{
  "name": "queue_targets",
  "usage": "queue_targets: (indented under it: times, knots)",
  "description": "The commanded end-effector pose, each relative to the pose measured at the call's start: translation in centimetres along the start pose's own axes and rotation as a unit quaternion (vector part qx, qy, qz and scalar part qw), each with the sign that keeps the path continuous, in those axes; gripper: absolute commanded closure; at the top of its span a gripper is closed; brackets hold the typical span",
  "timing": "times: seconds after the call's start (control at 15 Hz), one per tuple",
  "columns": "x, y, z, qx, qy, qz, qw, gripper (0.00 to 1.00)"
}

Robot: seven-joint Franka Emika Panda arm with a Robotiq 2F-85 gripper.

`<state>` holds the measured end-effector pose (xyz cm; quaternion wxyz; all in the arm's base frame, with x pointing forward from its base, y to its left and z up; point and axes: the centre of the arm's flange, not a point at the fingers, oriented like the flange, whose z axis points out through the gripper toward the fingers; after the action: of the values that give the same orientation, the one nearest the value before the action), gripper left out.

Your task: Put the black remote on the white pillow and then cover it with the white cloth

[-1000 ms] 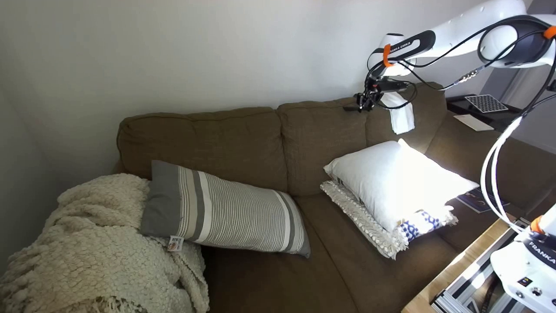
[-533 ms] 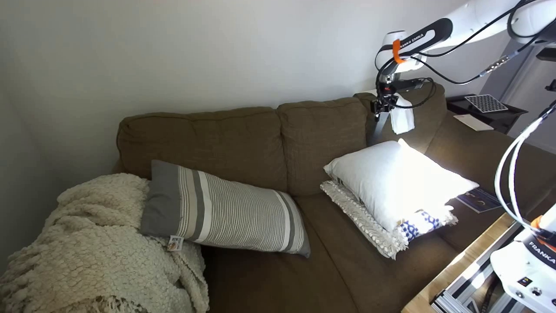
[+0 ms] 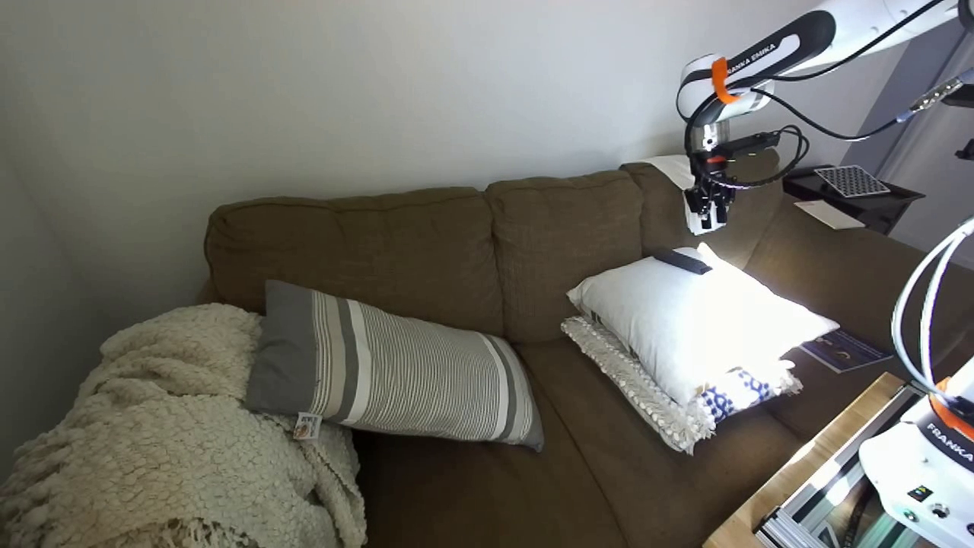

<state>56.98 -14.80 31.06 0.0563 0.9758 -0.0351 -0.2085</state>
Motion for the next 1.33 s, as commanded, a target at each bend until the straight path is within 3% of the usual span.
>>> queue_targets:
  times: [0.0,0.07,0.13,0.33,0.73,1.0,1.27]
  knots:
    - [-3.0,0.3,0.8,-0.006,-0.030,-0.008,0.9995,0.74]
    - [-3.0,0.5,0.7,-0.003,-0.019,-0.009,0.9998,0.24]
    - [-2.9,0.6,0.6,0.000,-0.014,-0.011,0.9998,0.22]
    - [-0.2,1.7,-0.6,-0.021,0.075,-0.038,0.9962,0.01]
    - [6.6,6.5,-3.1,-0.030,0.210,-0.014,0.9771,0.00]
    - [10.8,11.6,-2.7,-0.014,0.245,0.014,0.9693,0.00]
    - [14.1,17.3,-0.6,0.029,0.251,0.046,0.9665,0.00]
